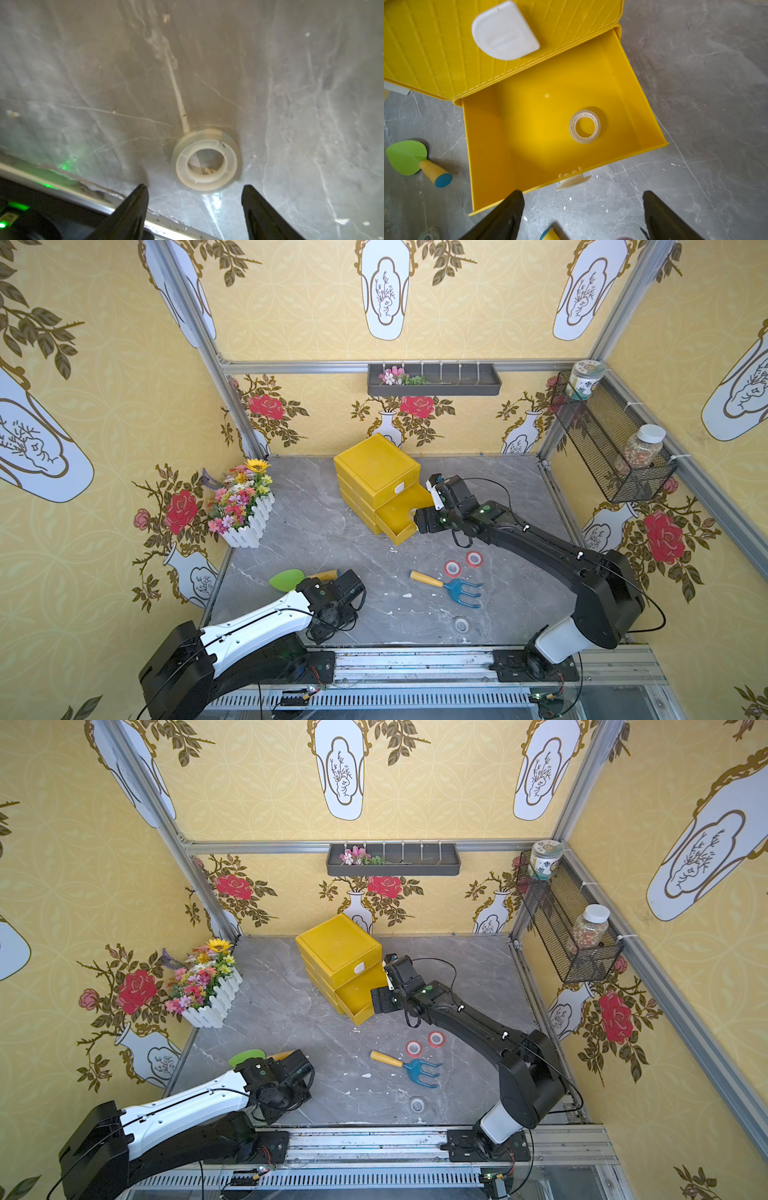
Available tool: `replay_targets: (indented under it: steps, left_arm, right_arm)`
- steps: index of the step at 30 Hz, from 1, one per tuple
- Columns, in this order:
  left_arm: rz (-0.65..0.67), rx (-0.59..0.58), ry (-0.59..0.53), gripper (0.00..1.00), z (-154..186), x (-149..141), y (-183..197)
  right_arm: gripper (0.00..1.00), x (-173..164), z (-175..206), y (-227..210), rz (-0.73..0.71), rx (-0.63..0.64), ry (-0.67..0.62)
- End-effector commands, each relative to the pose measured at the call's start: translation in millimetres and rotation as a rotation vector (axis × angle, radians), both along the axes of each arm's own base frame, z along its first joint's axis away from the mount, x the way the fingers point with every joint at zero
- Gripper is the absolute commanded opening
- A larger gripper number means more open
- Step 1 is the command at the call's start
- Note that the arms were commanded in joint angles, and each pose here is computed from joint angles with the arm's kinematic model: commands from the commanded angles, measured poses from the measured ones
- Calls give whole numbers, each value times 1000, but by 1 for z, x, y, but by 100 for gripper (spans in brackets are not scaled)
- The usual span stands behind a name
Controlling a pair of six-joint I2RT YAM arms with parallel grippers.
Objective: Place the transparent tape into the drawer according to color
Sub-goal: Pick up the tape at the center of the board.
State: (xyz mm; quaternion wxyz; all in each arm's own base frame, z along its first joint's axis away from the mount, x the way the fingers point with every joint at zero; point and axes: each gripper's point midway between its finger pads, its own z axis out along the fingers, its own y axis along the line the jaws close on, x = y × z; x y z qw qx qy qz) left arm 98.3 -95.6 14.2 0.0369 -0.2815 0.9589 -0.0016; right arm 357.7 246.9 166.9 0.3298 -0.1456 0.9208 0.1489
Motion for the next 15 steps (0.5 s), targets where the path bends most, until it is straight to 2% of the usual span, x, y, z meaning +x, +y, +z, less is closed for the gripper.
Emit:
replay_targets:
  steps: [1,12,15]
  left_arm:
    - [-1,17,-21,76,-4,7,-1]
    - [-10,78,-57,71,-9,16,6]
    - [-9,68,-64,66,-11,17,5]
  right_arm:
    - [92,4,7,2,-8,32,-24]
    - [92,4,10,-2,-12,47,-24]
    - [92,4,10,-3,-17,49,-24]
